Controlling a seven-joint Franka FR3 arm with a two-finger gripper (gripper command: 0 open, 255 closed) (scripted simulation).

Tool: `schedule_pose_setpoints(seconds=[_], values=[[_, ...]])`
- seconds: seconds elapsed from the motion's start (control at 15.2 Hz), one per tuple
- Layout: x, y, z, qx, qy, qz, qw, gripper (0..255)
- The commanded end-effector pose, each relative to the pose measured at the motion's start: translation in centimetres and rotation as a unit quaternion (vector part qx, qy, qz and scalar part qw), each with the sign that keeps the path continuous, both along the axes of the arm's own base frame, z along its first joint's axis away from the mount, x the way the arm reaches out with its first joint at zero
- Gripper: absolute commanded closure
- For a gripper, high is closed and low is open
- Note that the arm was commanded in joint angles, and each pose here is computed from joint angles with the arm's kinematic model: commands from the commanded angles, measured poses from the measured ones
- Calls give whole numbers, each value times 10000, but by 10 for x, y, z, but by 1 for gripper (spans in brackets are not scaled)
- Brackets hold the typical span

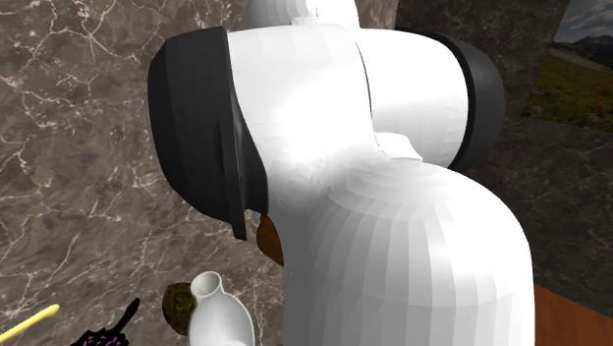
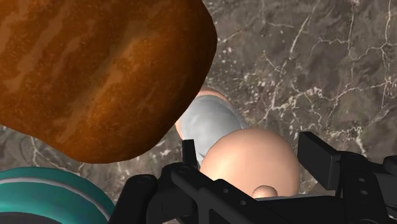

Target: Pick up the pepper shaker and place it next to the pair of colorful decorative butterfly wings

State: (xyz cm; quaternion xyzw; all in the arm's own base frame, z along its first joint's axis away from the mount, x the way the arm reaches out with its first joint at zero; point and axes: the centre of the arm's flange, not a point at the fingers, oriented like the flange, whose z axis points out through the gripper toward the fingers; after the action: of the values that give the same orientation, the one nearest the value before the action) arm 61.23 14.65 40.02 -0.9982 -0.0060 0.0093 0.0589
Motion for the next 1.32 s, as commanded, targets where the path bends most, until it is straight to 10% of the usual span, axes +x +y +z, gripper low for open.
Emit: schedule_pose_setpoints(seconds=[0.0,1.25], values=[[0,0,9,0,0,0,10000,255],[0,0,109,0,0,0,10000,255]])
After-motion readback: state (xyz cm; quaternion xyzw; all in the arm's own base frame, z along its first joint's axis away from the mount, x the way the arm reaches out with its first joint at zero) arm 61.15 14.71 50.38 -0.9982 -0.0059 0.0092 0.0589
